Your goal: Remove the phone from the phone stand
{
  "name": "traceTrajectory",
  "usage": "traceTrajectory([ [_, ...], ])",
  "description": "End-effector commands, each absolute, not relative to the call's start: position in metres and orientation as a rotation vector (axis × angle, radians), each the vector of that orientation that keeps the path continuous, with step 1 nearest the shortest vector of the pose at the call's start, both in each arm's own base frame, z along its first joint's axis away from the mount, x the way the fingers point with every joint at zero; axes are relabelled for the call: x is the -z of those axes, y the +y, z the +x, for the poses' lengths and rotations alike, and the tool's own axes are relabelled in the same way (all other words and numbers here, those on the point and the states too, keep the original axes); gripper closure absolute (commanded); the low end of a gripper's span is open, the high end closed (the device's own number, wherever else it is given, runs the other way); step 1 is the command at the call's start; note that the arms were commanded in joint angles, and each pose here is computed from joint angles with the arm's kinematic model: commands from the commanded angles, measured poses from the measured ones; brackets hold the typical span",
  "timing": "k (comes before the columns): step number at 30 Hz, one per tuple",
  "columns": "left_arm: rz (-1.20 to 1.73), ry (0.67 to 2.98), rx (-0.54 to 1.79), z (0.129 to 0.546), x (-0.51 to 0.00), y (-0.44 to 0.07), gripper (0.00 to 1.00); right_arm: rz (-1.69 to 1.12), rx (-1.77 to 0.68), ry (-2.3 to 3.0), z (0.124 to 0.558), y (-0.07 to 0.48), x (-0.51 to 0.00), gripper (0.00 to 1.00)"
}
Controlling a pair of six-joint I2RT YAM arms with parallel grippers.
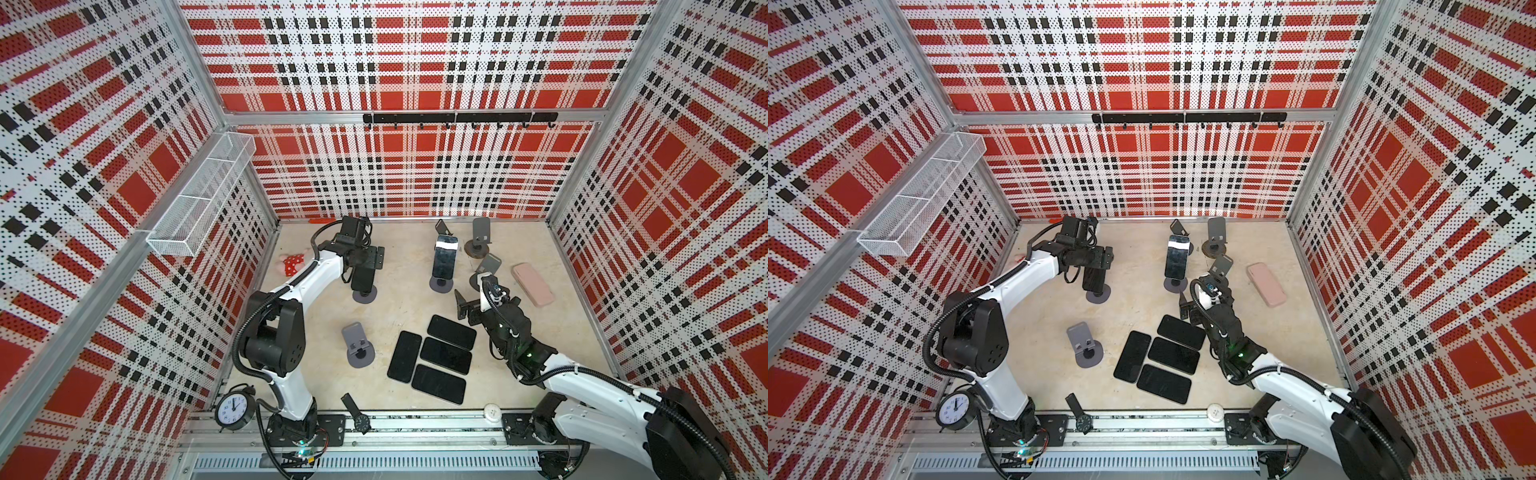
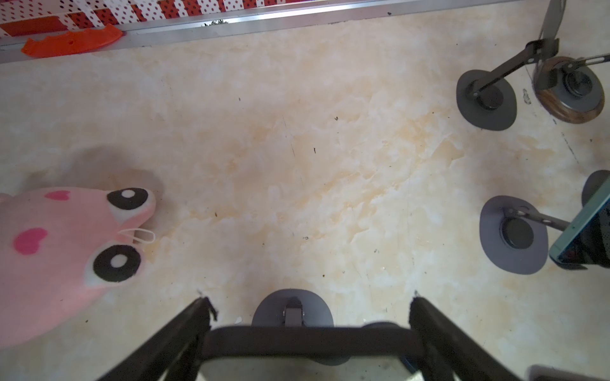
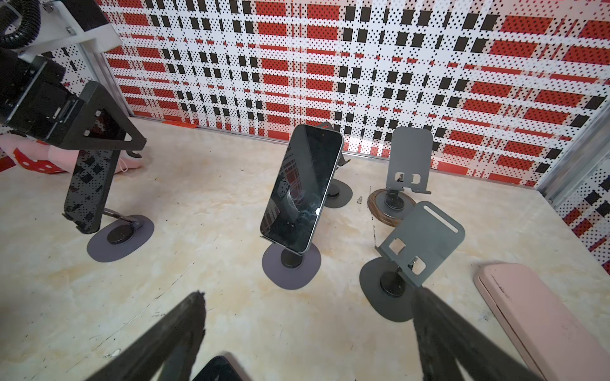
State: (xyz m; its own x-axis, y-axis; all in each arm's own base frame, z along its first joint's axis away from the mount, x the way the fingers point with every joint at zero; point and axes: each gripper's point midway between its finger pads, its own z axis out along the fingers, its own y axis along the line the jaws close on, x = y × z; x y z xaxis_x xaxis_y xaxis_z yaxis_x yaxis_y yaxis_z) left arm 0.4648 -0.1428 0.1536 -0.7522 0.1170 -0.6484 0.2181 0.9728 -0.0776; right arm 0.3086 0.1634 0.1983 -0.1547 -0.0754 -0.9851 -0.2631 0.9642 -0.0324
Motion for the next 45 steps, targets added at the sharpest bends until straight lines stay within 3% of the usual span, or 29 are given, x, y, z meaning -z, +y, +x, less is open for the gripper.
traceTrajectory([
  [1, 0.256, 2.424, 0.202, 0.469, -0.159, -0.144, 0.09, -0.25, -0.174, 1.7, 0.308, 0.164, -0.208, 0.0],
  [7, 0.252, 2.424, 0.163, 0.468, -0.165, -0.141, 0.17, -0.253, -0.172, 1.703, 0.308, 0.164, -0.207, 0.0],
  [45, 0.268, 2.432, 0.137, 0.453, -0.19, -0.143, 0.31, -0.251, -0.168, 1.708, 0.309, 0.164, -0.205, 0.0],
])
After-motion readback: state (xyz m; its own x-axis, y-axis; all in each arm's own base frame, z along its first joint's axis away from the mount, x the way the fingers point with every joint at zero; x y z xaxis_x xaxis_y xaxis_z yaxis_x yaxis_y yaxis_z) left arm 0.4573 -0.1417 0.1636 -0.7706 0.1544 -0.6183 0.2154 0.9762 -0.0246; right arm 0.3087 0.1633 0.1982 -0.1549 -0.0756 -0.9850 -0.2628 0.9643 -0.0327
